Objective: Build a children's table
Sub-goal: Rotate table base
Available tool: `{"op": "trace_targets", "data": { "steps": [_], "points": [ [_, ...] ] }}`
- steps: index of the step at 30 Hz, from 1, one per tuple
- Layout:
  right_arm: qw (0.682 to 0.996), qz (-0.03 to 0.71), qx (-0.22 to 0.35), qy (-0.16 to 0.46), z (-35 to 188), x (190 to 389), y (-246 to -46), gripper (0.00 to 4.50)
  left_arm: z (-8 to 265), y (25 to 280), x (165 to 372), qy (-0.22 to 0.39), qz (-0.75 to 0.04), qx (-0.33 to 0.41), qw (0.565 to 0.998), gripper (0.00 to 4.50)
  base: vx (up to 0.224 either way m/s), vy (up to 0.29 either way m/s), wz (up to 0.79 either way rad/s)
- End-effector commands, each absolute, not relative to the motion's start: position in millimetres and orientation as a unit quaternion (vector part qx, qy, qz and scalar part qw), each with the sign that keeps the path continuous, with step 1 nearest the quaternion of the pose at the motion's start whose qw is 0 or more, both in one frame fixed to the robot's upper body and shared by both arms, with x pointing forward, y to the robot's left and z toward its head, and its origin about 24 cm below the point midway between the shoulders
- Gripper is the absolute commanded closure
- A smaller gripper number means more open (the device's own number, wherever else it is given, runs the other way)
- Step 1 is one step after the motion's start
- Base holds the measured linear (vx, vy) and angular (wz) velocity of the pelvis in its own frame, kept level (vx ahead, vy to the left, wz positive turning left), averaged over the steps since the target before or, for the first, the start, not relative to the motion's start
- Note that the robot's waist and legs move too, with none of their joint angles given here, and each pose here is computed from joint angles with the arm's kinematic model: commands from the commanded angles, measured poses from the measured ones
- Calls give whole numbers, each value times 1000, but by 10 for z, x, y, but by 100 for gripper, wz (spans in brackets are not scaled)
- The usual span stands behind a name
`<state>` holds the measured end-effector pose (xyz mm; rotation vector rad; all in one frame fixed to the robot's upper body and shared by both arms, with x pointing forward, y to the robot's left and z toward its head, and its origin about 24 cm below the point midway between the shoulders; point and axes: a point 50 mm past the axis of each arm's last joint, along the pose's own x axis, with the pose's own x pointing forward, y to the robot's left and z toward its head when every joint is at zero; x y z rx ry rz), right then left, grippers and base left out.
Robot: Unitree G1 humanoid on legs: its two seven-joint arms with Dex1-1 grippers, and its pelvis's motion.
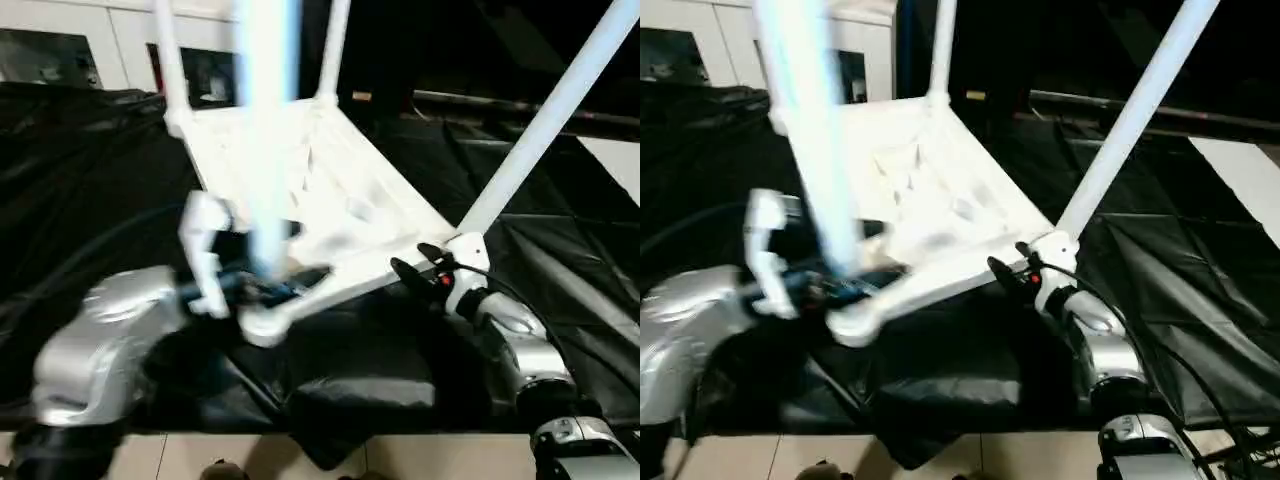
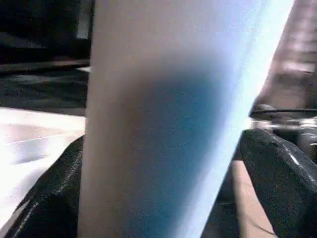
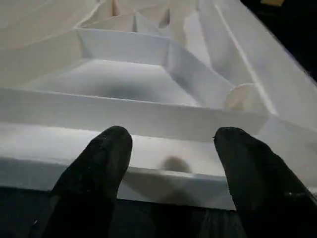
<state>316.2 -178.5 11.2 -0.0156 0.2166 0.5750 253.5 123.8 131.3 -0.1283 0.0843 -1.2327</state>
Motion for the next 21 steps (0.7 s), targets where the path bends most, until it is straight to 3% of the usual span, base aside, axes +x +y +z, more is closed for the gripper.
{"op": "trace_targets", "data": {
  "steps": [1, 6, 10, 12, 15, 16, 21],
  "points": [
    [945, 301, -23, 125, 85, 3162, -1753, 137, 1448, 941, 2374, 22, -665, -80, 742, 2, 0, 0, 0],
    [943, 306, -28, 132, 67, 3230, -1649, 137, 1535, 639, 2365, -7, -697, -103, 709, 2, 0, 0, 0],
    [941, 312, -29, 131, 63, 3254, -1564, 137, 1560, 509, 2376, -16, -707, -104, 699, 2, 0, 0, 0],
    [947, 300, -44, 108, 140, 3311, -1532, 137, 1533, 384, 2476, -23, -697, -87, 712, 2, 0, 0, 0],
    [968, 241, -28, 59, 331, 3405, -1681, 137, 1488, 332, 2617, -23, -670, -61, 740, 2, 0, 0, 0],
    [977, 207, -27, 41, 410, 3420, -1811, 137, 1476, 333, 2651, -22, -667, -48, 743, 2, 0, 0, 0],
    [994, 92, -40, 34, 412, 3345, -2211, 137, 1468, 324, 2688, -23, -667, -41, 744, 2, 0, 0, 0]
  ]
}}
